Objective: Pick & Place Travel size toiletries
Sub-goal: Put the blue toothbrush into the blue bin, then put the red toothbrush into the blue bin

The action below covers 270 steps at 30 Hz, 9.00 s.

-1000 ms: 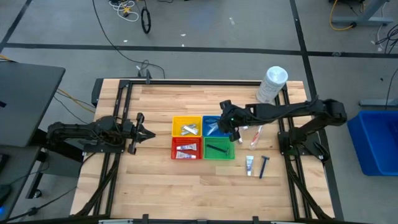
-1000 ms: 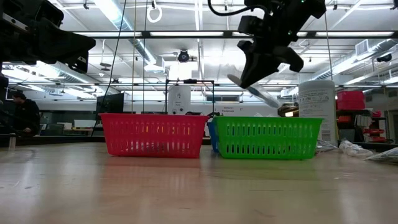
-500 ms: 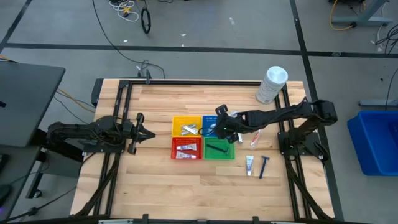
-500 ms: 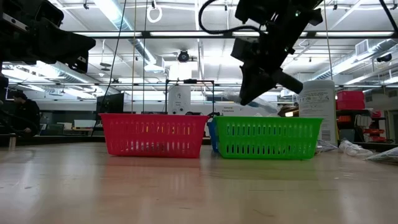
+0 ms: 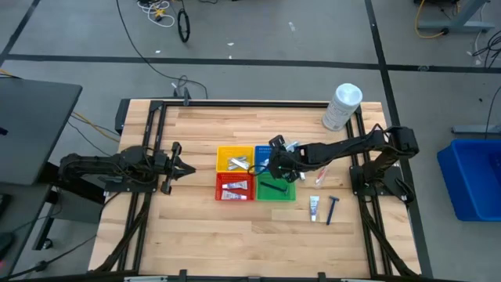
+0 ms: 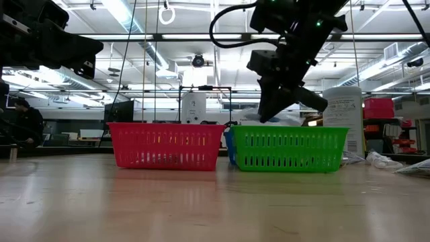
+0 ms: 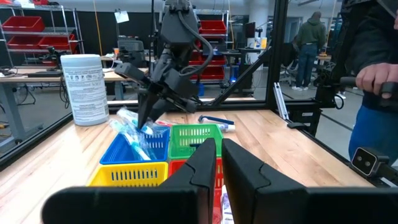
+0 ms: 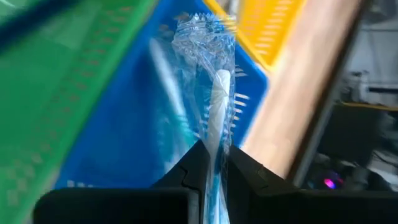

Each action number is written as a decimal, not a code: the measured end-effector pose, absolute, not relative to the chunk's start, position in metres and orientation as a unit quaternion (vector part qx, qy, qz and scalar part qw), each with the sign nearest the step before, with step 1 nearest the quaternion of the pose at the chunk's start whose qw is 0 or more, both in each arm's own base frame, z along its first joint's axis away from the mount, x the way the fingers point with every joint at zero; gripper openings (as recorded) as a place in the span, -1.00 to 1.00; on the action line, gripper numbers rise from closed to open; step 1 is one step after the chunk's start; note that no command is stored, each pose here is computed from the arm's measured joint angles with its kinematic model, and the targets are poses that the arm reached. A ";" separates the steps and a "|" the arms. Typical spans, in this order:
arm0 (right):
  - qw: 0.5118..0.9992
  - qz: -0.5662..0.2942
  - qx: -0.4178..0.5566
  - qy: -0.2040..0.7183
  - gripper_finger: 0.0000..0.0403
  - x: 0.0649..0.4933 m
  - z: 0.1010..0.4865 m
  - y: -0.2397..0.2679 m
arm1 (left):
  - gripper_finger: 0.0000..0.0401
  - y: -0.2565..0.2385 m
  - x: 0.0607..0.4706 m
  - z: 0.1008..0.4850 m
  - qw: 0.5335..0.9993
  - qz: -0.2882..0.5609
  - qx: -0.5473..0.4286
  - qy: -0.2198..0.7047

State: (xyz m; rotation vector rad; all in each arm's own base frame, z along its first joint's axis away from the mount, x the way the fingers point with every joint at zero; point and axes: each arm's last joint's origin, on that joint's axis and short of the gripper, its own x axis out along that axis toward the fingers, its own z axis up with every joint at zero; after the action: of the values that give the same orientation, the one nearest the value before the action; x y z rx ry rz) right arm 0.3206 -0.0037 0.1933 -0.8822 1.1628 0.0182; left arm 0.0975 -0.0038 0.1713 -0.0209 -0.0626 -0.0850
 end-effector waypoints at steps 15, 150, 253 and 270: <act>0.698 -0.013 -0.481 0.531 -0.81 0.322 0.196 -0.004 | -0.84 -0.004 0.098 0.171 0.999 -0.043 -0.010 -0.031; 0.879 0.001 -0.175 0.444 -0.81 0.199 0.312 -0.005 | -0.84 -0.004 0.098 0.171 0.999 -0.043 -0.011 -0.031; 0.640 0.291 -0.358 0.614 0.10 0.161 0.160 -0.036 | -0.84 -0.004 0.098 0.171 0.999 -0.043 -0.011 -0.031; 0.632 0.299 -0.352 0.622 0.07 0.167 0.150 -0.037 | -0.84 -0.004 0.098 0.171 0.999 -0.042 -0.011 -0.031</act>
State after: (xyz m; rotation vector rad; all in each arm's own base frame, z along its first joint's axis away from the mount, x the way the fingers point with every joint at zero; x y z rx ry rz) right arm 0.1673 -0.0370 0.1502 -0.8060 1.4244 0.6839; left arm 0.0975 -0.0038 0.1714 -0.0211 -0.0629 -0.0850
